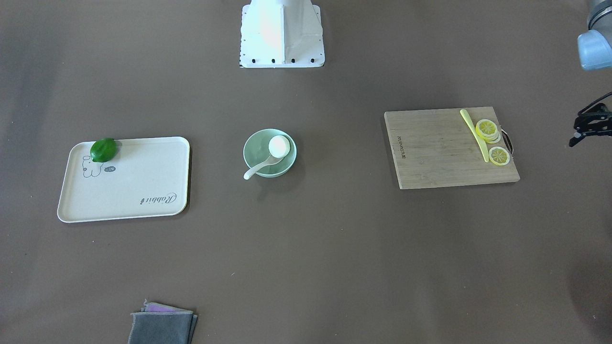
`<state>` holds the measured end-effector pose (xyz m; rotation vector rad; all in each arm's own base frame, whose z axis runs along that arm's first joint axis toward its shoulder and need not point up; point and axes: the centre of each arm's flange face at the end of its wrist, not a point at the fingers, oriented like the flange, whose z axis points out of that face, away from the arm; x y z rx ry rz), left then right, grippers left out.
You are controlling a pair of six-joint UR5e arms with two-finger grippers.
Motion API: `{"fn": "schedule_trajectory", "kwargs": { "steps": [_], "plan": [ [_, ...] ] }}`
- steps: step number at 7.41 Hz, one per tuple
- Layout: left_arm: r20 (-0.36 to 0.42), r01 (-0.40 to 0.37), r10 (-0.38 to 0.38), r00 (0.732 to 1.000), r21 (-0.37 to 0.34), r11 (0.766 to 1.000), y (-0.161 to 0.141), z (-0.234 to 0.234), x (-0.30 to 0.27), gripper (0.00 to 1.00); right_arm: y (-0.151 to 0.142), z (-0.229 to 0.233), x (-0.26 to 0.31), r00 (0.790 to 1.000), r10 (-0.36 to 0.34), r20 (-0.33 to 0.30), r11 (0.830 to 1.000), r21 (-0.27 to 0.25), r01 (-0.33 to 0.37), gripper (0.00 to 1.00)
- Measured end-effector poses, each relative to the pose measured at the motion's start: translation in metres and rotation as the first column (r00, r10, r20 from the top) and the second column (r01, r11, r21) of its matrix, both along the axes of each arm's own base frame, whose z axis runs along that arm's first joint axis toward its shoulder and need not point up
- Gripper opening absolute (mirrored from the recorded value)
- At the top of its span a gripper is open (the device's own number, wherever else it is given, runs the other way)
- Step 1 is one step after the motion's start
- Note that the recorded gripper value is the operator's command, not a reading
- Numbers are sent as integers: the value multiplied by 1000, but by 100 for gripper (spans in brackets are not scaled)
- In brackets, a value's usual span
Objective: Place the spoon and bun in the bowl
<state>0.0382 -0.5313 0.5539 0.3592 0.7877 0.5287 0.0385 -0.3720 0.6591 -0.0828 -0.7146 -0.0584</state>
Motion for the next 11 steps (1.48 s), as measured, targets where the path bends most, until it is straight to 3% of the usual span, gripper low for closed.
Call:
{"fn": "schedule_trajectory", "kwargs": {
  "steps": [2, 3, 6, 11],
  "plan": [
    [35, 54, -50, 998, -118, 992, 19, 76, -39, 98, -1, 2, 0, 1000, 1, 0, 1000, -1, -1, 100],
    [46, 84, -78, 996, -163, 983, 21, 93, -54, 98, -2, 2, 0, 1000, 1, 1, 1000, 1, -1, 100],
    [77, 151, -133, 988, -307, 940, 21, 67, -88, 98, -2, 2, 0, 1000, 1, 1, 1000, 1, -1, 100],
    [72, 150, -135, 988, -293, 944, 35, 50, -91, 98, -1, 0, -2, 1000, 3, 30, 1000, -4, -3, 100]
  ]
}}
